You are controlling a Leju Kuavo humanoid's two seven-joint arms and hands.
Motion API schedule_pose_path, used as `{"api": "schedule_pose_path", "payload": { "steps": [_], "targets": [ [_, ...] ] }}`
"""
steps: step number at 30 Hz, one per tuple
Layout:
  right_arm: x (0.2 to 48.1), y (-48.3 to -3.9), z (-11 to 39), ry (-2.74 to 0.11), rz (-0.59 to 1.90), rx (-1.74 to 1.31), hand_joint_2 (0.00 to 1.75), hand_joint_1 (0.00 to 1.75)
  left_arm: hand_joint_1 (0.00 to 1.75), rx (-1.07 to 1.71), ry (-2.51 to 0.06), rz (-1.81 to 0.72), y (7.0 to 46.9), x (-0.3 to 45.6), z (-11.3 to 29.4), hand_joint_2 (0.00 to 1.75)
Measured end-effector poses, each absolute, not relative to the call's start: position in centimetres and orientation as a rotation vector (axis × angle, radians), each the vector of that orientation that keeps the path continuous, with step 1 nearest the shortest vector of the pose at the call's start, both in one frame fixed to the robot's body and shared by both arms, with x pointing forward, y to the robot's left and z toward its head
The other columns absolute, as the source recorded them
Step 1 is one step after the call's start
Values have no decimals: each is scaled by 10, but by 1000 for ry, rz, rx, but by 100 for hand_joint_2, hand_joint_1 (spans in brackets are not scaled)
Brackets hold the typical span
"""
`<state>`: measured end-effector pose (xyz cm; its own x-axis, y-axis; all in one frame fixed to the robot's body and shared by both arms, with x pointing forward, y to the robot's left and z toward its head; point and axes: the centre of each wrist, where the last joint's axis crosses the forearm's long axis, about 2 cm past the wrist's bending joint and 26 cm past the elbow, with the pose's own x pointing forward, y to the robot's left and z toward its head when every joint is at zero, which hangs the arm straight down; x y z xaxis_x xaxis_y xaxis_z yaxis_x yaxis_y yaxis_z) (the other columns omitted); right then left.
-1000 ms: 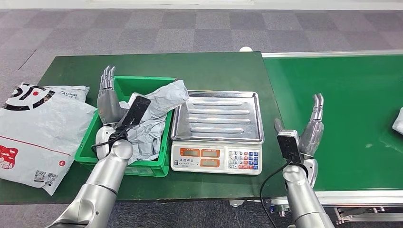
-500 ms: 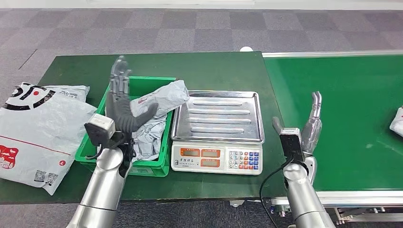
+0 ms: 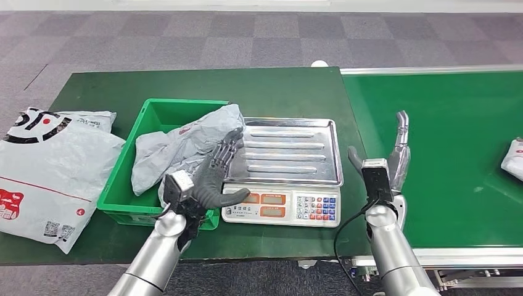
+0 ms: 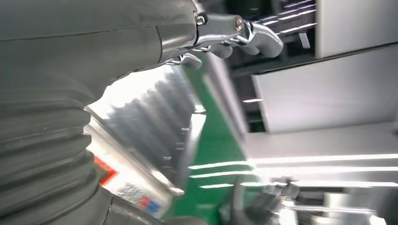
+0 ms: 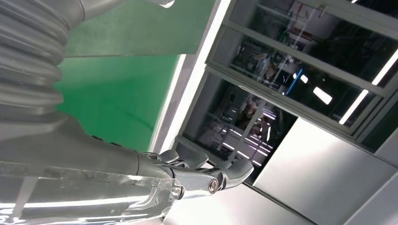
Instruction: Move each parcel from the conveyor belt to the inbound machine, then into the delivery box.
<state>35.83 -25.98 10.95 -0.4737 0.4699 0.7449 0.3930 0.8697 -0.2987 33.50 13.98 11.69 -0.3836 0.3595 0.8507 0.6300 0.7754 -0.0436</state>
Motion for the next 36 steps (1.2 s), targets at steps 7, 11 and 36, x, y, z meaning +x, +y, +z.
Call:
{"api": "schedule_pose_path", "payload": {
  "steps": [7, 11, 36],
  "targets": [
    [357, -260, 108, -2118, 107, -624, 175, 0, 0, -759, -1950, -365, 131, 328, 104, 175],
    [357, -260, 108, -2118, 107, -620, 175, 0, 0, -783, -1936, -354, 131, 327, 102, 175],
    [358, -260, 108, -2117, 110, -606, 175, 0, 0, -785, -1923, -348, 132, 325, 98, 175]
  ]
}}
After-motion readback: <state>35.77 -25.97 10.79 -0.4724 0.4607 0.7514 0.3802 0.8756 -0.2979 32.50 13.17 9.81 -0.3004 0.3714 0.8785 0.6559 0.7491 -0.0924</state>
